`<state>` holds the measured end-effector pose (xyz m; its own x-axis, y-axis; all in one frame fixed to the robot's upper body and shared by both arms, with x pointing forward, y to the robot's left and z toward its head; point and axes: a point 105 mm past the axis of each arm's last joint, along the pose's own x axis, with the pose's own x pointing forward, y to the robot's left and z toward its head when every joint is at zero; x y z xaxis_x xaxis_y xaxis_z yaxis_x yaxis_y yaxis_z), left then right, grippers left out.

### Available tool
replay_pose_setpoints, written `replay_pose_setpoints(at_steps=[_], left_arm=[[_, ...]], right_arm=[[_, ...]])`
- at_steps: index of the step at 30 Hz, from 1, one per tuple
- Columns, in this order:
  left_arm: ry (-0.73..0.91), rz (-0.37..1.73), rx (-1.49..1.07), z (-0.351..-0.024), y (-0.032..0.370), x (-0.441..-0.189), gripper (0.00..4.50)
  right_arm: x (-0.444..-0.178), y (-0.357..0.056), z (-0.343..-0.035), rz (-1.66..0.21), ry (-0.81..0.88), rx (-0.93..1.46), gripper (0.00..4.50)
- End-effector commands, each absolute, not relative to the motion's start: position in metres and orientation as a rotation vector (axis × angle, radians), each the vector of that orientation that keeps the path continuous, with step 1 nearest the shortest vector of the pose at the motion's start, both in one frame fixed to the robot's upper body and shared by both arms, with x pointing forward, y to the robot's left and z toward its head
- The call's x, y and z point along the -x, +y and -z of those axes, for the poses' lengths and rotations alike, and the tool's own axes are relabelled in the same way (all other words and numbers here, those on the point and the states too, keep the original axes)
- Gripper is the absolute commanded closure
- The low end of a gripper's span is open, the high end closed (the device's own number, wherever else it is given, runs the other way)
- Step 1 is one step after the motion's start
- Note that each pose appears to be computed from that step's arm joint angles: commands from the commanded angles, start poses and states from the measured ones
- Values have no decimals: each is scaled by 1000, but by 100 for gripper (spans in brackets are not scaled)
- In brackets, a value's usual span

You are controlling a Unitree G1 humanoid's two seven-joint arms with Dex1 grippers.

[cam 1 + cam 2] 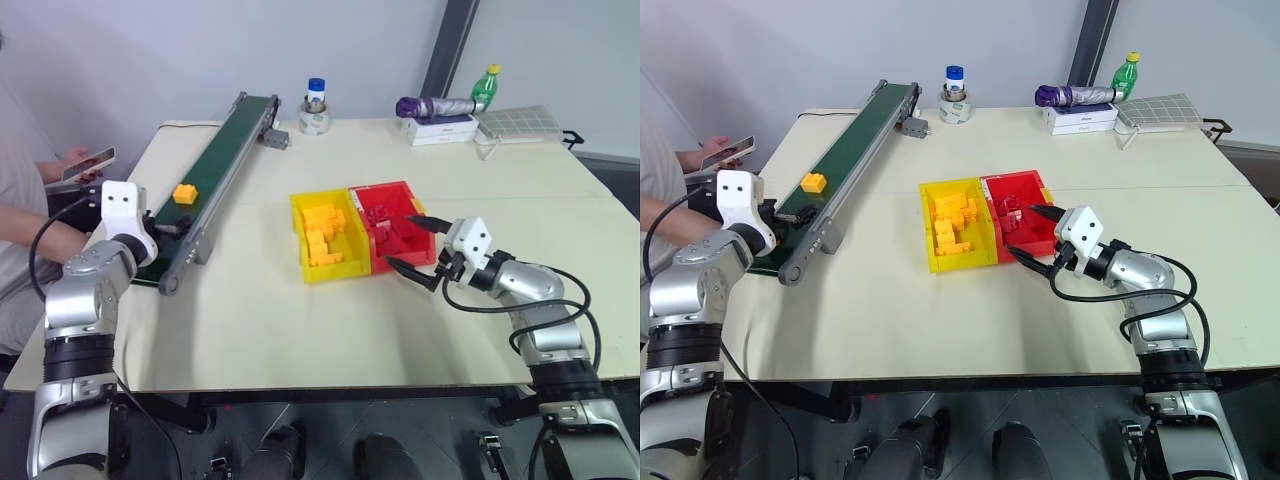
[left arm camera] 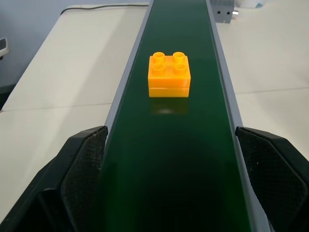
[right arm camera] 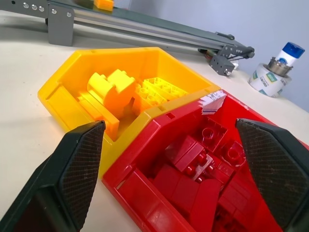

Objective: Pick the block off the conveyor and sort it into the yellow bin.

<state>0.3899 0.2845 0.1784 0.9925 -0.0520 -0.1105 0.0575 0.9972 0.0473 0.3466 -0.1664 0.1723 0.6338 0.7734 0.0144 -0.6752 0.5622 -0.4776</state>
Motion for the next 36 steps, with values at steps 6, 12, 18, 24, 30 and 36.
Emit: replay_pose_setpoints(at_steps=[6,12,18,24,30,36], left_arm=[[68,65,-70,-192,285,-390,3],[74,66,-66,-190,285,-390,3],[101,63,-51,-183,285,-388,227],[51,55,-28,-193,283,-388,322],[-151,273,27,-238,230,-384,322],[-153,589,-59,-232,140,-377,322]], right_arm=[[-344,-166,-187,-856,-284,478,0],[-344,-166,-187,-859,-284,477,0],[-344,-166,-186,-857,-281,477,0],[-344,-167,-186,-853,-281,477,0],[-346,-166,-186,-854,-283,476,0],[-347,-165,-187,-854,-287,477,0]])
